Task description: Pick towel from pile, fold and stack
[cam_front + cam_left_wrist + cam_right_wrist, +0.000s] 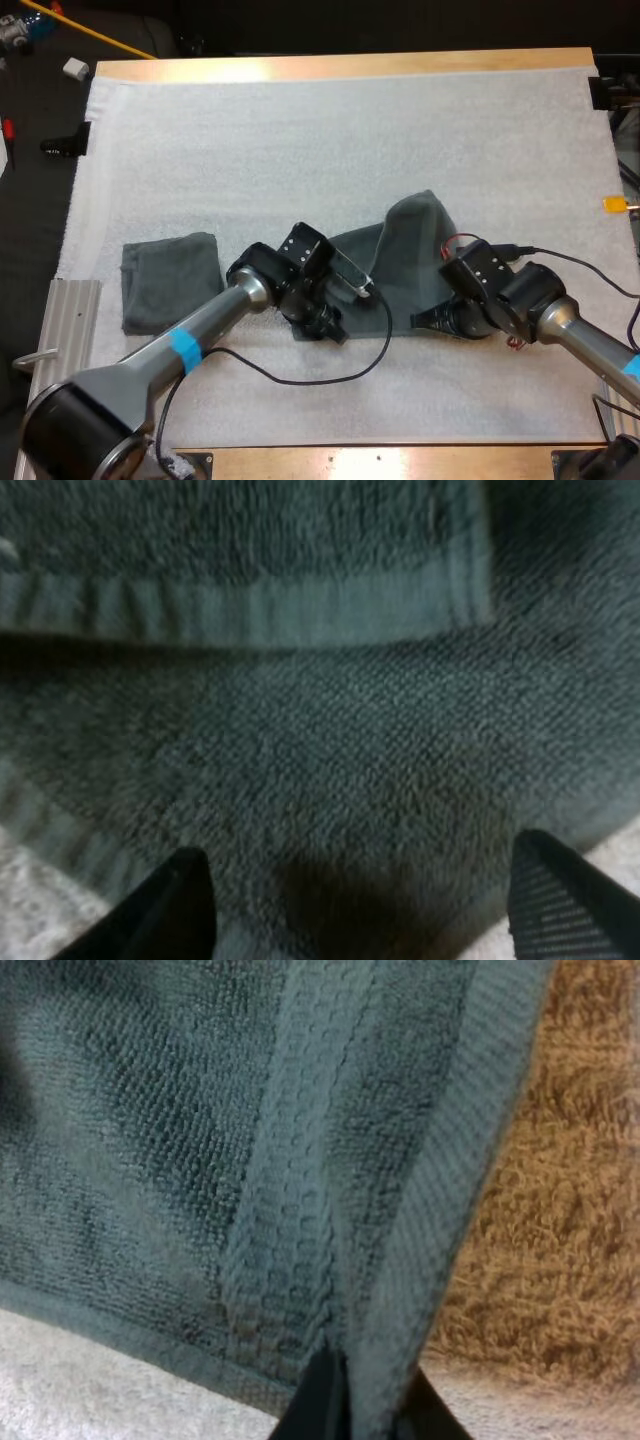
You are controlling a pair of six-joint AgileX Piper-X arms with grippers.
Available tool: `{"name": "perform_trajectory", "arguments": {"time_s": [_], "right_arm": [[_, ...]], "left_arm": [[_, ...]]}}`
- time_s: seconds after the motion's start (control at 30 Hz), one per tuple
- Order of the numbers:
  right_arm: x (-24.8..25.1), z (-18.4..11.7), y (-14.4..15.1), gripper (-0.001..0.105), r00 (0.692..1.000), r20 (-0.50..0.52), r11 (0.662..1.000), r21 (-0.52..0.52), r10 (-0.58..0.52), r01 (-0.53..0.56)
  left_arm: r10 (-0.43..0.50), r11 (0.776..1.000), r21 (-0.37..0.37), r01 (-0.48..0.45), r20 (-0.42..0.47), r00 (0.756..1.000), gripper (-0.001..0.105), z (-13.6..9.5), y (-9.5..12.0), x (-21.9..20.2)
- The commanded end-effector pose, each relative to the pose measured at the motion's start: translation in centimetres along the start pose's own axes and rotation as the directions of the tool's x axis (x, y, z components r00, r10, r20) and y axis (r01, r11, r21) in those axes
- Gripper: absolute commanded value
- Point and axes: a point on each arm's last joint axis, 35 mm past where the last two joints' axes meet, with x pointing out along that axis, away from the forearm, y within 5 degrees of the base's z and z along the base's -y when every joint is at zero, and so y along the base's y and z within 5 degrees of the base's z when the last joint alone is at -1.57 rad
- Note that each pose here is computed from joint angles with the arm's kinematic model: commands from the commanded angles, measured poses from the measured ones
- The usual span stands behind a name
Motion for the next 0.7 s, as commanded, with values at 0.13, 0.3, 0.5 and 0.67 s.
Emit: {"name": "perform_trajectory", "arguments": {"time_s": [0.13,0.3,0.5,0.67], "right_arm": [[-0.21,-0.01,-0.01,0.0,1.0,0.006,1.0,-0.005,0.0,0.0],[-0.16,-0.06,-0.01,0.0,1.0,0.004,1.0,-0.004,-0.002,0.002],[-0.13,-0.06,0.0,0.0,1.0,0.004,1.0,-0.006,-0.003,0.003],[-0.11,-0.04,0.01,0.0,1.0,0.004,1.0,-0.006,-0.004,0.004]], "left_arm": [[0.046,0.999,0.002,-0.046,-0.016,0.999,0.057,0.16,0.09,1.12],[0.064,0.998,0.003,-0.064,-0.023,0.998,0.05,0.13,0.15,1.41],[0.074,0.997,0.002,-0.074,-0.041,0.996,0.035,0.02,0.23,1.63],[0.083,0.997,0.0,-0.084,-0.06,0.995,0.021,-0.11,0.31,1.79]]}}
